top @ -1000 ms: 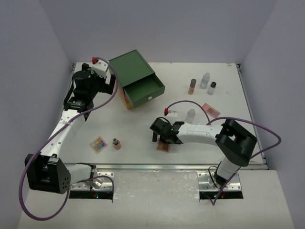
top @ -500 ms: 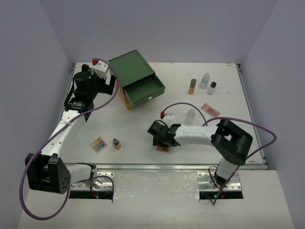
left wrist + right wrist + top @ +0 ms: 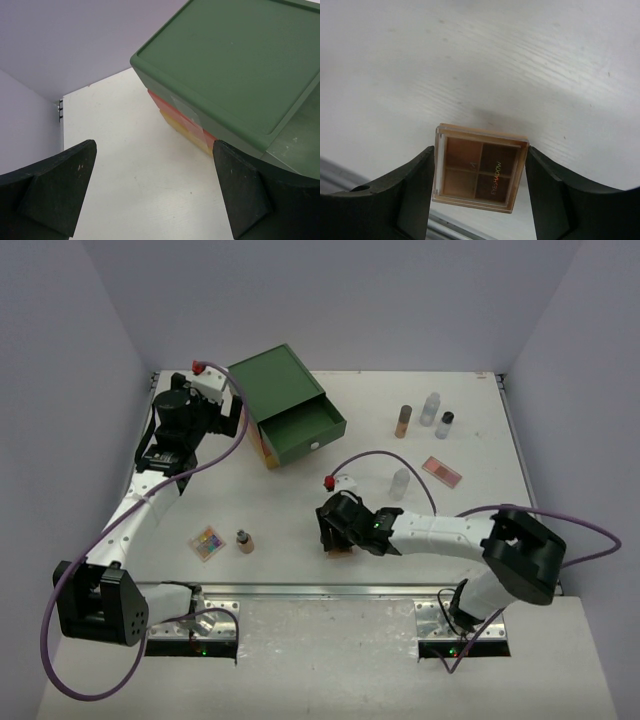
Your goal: Organize the makeup
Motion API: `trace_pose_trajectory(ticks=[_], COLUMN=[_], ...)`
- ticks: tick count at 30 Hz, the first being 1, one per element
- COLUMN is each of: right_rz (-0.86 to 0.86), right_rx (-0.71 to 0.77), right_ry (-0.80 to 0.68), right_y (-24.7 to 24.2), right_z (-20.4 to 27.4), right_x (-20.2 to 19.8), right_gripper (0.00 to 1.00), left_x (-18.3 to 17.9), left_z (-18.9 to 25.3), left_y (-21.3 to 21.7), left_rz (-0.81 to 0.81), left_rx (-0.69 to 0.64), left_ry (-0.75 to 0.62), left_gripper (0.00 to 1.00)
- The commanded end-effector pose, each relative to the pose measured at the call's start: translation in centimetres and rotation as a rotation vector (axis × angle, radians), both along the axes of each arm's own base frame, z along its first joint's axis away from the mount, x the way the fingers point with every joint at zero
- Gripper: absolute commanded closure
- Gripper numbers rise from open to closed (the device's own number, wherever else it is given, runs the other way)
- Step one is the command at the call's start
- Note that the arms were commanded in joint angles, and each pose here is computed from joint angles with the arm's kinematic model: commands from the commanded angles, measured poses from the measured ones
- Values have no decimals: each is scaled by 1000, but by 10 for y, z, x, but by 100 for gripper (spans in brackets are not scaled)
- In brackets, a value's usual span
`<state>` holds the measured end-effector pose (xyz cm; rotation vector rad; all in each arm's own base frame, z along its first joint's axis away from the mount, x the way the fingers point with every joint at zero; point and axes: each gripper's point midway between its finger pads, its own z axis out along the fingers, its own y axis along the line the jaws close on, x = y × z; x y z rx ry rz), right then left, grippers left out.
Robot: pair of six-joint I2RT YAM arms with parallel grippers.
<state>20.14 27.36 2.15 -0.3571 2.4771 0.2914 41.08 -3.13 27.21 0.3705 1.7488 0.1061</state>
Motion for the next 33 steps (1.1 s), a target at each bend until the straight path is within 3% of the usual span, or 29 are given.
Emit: trace_pose_trajectory(ticks=[1, 6, 12, 16, 24, 33], right_rz=[315, 537, 485, 425, 327, 331], right_rx=[183, 223, 211, 128, 110, 4], right_ry=[-289, -577, -984, -1052, -995, -809], right_y=[48, 70, 96, 106, 108, 109], right_z=[84, 185, 330, 353, 330, 235], right_x=[14, 24, 79, 131, 220, 243], right_gripper=[66, 65, 64, 64, 65, 66], left_x=[8, 11, 17, 28, 67, 103], left_z=[13, 26, 48, 50, 46, 20], left_y=[-1, -4, -12, -18, -20, -21], left_rz=[-5, -18, -57, -75, -53, -14], left_rx=[-18, -28, -49, -70, -110, -134], left_ry=[-48, -66, -104, -94, -67, -3], left_gripper=[0, 0, 0, 0, 0, 0])
